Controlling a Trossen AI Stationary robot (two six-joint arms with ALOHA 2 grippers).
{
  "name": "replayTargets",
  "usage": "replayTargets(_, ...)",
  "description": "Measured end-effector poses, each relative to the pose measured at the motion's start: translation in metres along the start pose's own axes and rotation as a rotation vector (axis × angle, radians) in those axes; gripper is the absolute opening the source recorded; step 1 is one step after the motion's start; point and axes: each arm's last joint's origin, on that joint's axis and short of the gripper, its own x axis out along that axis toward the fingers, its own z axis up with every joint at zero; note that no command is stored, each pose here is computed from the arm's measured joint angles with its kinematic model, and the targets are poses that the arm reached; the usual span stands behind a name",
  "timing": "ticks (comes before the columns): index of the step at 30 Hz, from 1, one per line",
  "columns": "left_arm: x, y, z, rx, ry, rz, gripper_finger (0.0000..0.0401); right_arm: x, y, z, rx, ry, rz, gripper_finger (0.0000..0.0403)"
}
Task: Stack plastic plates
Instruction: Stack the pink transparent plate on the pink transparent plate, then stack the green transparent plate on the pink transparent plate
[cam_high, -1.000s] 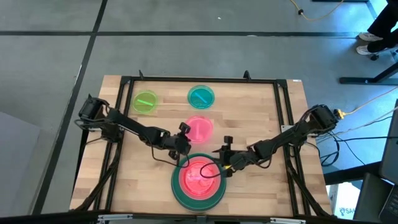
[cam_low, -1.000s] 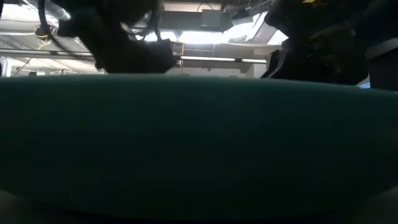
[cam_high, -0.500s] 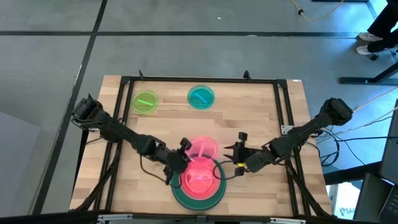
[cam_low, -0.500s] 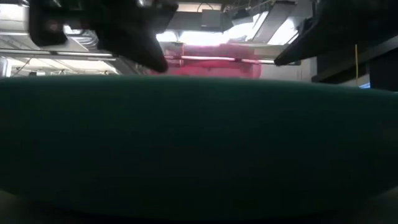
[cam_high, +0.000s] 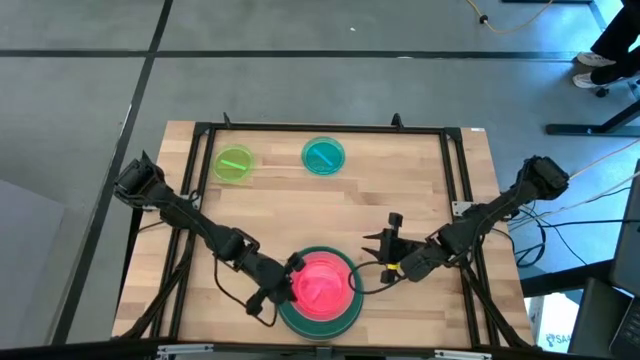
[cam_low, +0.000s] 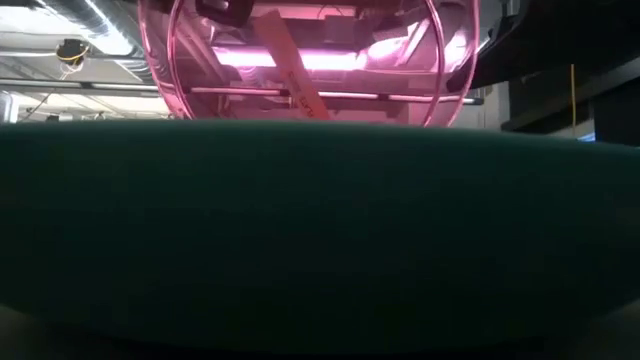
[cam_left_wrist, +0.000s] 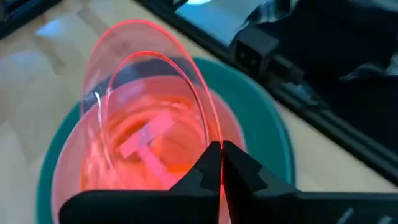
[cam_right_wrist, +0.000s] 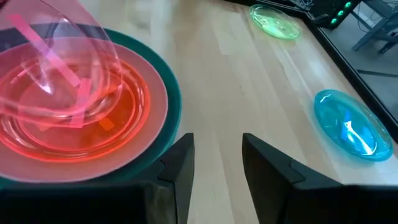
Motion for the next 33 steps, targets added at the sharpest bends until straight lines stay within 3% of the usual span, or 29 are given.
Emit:
replayTargets(10,0.006,0.0,-0.015,-0.038,-0.035,0.026,0.0007,0.0,0.0,0.0,0.001,0.0,0.0,0.0128)
replayTargets(26,0.007,0.003,-0.016,-0.147,-0.049,0.073,0.0087,0.0,0.0,0.0,0.001,0.0,0.0,0.0128)
replayTargets(33,-0.013,0.004,-0.022,-0.174,0.07,0.103,0.0104,0.0,0.0,0.0,0.001,-0.001,0.0,0.0128)
